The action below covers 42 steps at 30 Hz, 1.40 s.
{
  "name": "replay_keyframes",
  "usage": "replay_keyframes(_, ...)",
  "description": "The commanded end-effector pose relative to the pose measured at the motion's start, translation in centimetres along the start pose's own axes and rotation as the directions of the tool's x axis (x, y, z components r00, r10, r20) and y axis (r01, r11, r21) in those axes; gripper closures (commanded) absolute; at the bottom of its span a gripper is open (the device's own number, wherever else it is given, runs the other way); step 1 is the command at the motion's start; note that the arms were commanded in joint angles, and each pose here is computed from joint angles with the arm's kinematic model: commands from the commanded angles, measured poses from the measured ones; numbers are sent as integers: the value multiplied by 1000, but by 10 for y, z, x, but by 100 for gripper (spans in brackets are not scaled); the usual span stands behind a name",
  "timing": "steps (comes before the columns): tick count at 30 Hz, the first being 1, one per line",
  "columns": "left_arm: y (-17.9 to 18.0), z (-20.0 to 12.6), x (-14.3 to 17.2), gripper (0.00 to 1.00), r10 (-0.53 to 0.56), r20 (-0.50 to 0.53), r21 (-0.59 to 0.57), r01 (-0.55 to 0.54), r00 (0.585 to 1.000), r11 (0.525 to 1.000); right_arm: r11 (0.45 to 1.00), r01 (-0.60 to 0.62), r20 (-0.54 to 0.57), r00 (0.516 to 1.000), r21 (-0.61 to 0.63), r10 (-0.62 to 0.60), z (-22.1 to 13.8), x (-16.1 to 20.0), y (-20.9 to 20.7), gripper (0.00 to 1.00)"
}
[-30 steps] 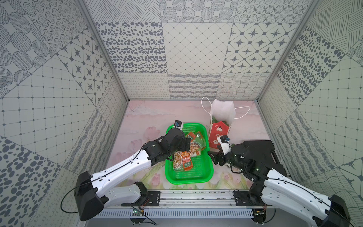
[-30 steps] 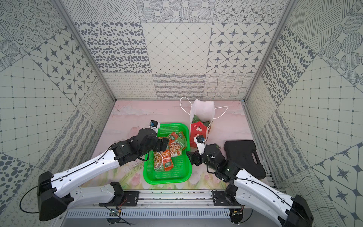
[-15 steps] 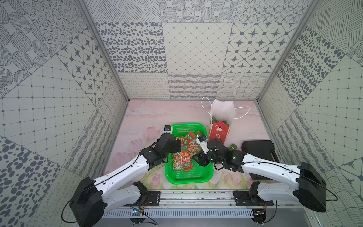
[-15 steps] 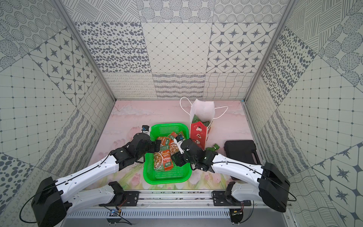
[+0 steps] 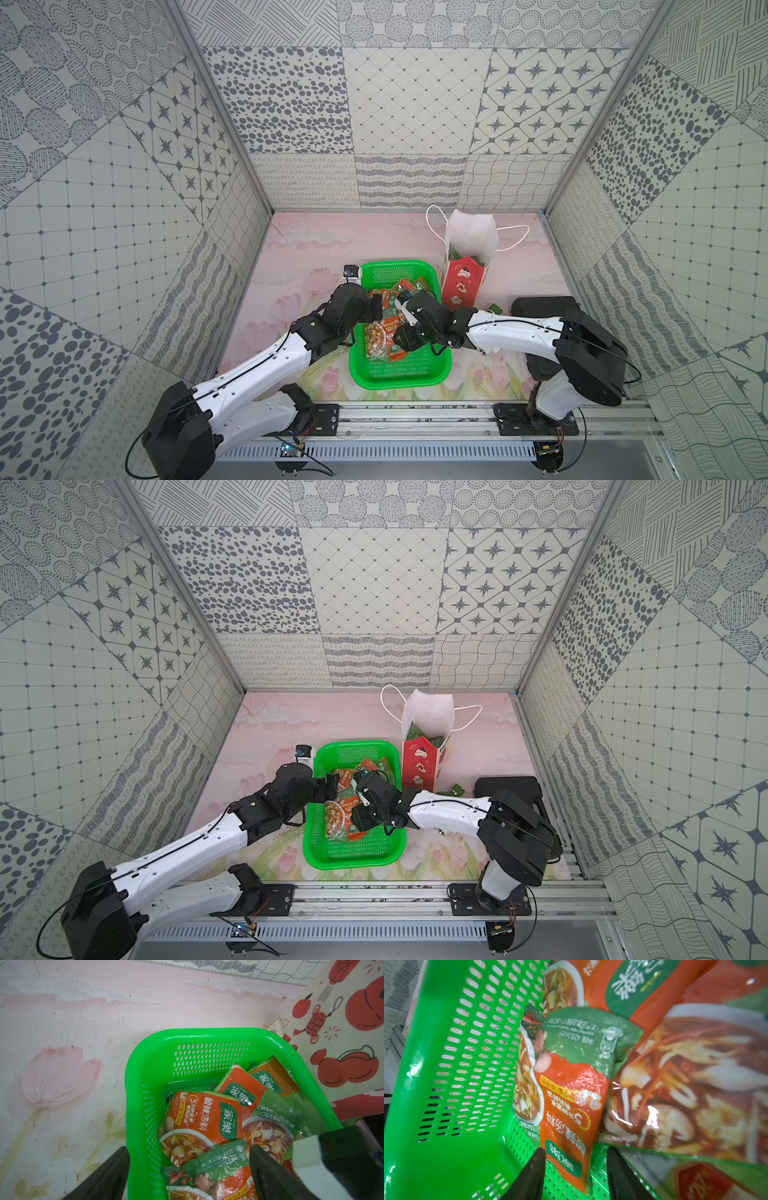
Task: Place the condiment packets inside the bag
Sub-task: Pick up the condiment packet from the storage box.
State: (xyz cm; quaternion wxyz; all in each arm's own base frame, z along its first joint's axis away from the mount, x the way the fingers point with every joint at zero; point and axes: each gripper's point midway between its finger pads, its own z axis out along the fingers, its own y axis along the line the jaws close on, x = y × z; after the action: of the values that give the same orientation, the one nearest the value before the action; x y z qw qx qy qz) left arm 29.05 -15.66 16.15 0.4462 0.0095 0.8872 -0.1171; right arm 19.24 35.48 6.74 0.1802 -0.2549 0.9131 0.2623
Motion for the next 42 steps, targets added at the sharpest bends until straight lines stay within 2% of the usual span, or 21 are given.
replay_keyframes(1,-9,0,-10,7,-31,34,44,30,999,999,997,23,-26,999,-74,-25,5,-4,21,51)
replay_keyframes(4,-9,0,-10,7,-31,34,45,30,999,999,994,35,-39,998,-99,-39,7,-3,29,53)
replay_keyframes(7,-10,0,-10,7,-32,35,49,30,999,998,992,42,-28,999,-119,-45,4,-5,34,59)
replay_keyframes(13,-10,0,-10,7,-33,33,51,31,999,998,971,44,11,999,-236,-42,-8,-13,57,66)
replay_keyframes(15,-10,-1,-11,7,-36,38,53,33,999,998,969,42,24,999,-245,-37,-10,-16,59,74)
replay_keyframes(19,-9,-3,-11,7,-41,43,54,39,998,998,976,41,66,997,-212,-27,-19,-23,55,100)
replay_keyframes(21,-8,-5,-12,7,-45,50,55,43,998,998,981,52,103,994,-189,-33,-33,-29,53,100)
replay_keyframes(25,-7,-9,-13,8,-57,65,60,53,996,997,989,79,214,976,-129,-50,-74,-47,49,100)
replay_keyframes(30,-3,-13,-16,8,-68,84,56,63,994,996,993,102,376,924,-59,-72,-140,-69,45,100)
replay_keyframes(36,-6,-10,-13,6,-66,68,65,62,996,996,994,108,555,825,33,-108,-225,-95,40,100)
replay_keyframes(38,-8,-8,-11,1,-65,53,68,61,997,996,993,100,612,781,69,-122,-254,-104,37,100)
replay_keyframes(42,-12,-1,-7,0,-51,9,65,50,999,997,988,75,689,710,132,-146,-301,-118,30,100)
